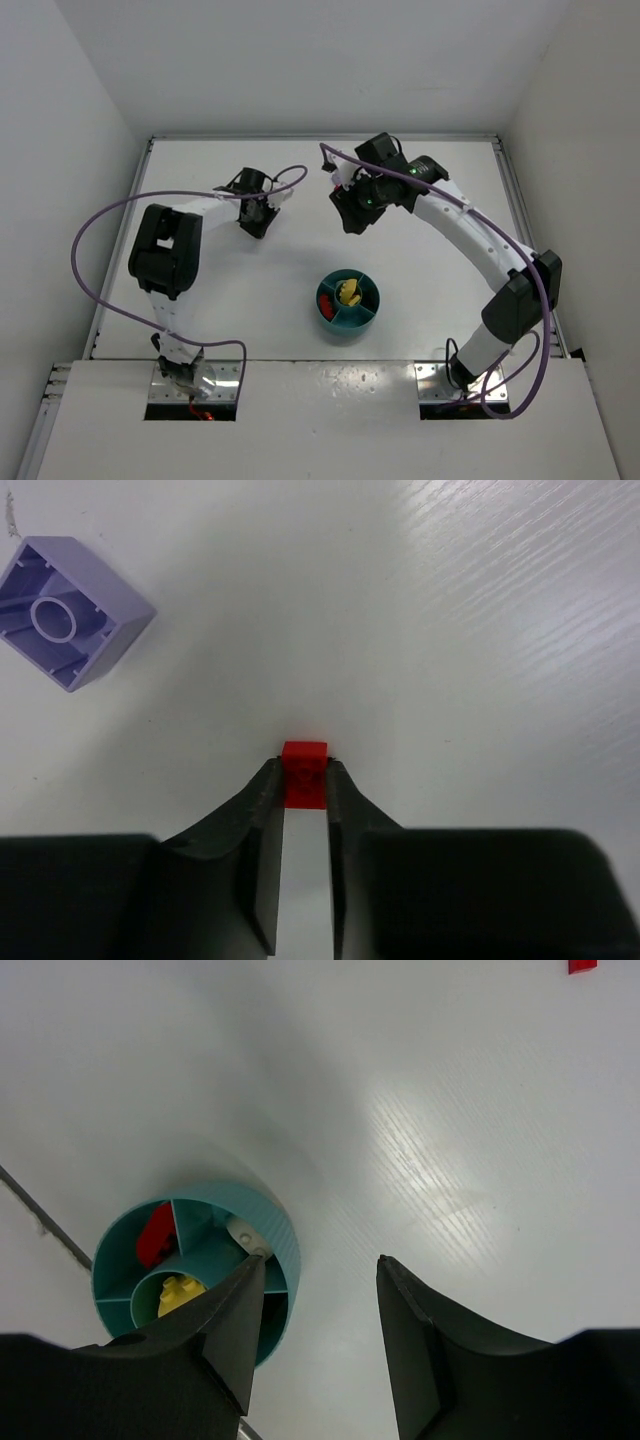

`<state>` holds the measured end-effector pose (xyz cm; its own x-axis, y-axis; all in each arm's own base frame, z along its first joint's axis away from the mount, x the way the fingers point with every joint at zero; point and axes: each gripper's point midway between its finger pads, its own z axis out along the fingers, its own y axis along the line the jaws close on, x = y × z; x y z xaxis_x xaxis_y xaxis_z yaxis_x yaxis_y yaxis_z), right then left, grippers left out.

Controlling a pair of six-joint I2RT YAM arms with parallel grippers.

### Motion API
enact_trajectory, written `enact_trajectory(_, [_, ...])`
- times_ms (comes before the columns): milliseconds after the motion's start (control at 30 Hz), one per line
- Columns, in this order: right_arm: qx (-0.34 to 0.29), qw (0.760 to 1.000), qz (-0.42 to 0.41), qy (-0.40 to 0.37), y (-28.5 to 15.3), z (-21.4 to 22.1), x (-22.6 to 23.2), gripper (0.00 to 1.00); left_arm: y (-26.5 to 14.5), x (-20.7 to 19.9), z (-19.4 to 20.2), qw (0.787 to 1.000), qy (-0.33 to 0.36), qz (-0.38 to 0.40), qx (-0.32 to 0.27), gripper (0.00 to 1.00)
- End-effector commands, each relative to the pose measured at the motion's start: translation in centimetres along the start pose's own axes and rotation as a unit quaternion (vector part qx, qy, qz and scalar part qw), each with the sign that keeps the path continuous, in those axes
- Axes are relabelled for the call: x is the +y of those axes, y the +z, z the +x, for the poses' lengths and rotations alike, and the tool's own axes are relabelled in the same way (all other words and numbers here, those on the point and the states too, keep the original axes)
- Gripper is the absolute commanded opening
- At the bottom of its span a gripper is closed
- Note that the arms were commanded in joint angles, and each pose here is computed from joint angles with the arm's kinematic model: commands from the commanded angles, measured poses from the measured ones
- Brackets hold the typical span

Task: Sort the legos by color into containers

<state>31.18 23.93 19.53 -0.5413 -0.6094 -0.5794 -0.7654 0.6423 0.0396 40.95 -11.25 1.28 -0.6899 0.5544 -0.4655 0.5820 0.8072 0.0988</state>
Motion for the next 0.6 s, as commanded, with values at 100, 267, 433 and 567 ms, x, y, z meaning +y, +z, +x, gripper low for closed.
enact_trajectory(100, [-0.035,0.999,0.006,0.019,-1.6,-1.2,-0.6,0.49,0.2,-1.2,0.1,0.999,0.037,0.012,-0.003,0.13])
enact_trajectory(267, [-0.047,0.994,0.041,0.091,-2.2,-0.2,-4.6,0.49,-4.3,-3.6,0.0,0.997,0.034,0.048,-0.059,0.1])
enact_trajectory(433, [-0.054,0.983,0.063,0.163,-2.3,0.5,-8.5,0.49,-15.1,-9.0,-3.2,0.972,0.07,0.106,-0.199,0.09])
enact_trajectory(567, [-0.047,0.978,0.053,0.194,-1.4,1.0,-10.3,0.49,-20.0,-14.1,-4.1,0.953,0.081,0.154,-0.248,0.09])
